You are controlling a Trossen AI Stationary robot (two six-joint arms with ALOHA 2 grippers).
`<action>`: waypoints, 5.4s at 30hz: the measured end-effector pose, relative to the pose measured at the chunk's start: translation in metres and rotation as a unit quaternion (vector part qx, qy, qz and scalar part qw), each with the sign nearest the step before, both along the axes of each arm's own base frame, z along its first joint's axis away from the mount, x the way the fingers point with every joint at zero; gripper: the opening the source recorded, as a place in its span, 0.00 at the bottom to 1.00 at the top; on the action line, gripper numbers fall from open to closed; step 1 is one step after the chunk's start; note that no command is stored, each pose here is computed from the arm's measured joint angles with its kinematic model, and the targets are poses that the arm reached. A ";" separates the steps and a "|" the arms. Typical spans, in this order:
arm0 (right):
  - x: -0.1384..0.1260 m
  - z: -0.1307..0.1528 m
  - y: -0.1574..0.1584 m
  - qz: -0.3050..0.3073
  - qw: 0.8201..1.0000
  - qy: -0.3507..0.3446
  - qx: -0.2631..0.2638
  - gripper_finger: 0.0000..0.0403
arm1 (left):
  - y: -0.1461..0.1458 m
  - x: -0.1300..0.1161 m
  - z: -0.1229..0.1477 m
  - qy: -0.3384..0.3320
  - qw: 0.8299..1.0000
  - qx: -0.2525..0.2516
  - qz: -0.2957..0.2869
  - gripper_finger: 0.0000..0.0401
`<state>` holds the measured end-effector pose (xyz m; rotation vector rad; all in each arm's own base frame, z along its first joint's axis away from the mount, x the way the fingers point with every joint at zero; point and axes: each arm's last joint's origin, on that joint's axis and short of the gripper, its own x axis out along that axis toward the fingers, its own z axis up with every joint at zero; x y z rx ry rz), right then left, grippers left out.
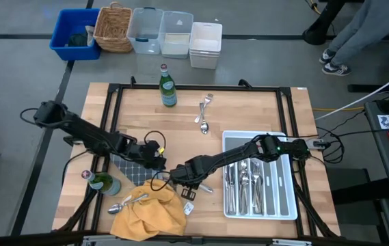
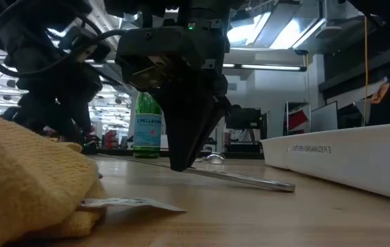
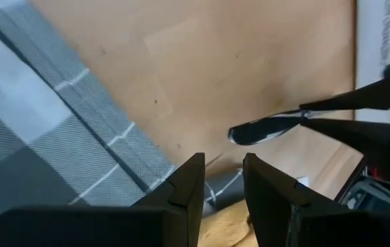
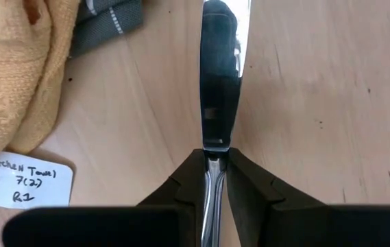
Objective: Sort silverware
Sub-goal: Stack the silver knife into the white utensil tray with the other silver knives
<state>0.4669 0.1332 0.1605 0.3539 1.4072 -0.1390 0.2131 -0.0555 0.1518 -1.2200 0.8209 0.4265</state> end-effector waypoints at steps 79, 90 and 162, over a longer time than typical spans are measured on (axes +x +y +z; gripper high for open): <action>-0.001 0.000 0.000 0.002 1.000 0.002 -0.001 0.14 | -0.011 0.029 -0.037 -0.009 0.998 -0.064 0.003 0.22; -0.001 0.000 0.000 0.003 1.000 0.002 -0.001 0.14 | -0.010 0.031 -0.035 -0.028 0.998 -0.048 0.010 0.22; -0.042 0.104 -0.001 -0.059 0.997 -0.048 -0.008 0.27 | -0.017 0.056 -0.021 -0.211 0.974 -0.062 -0.046 0.00</action>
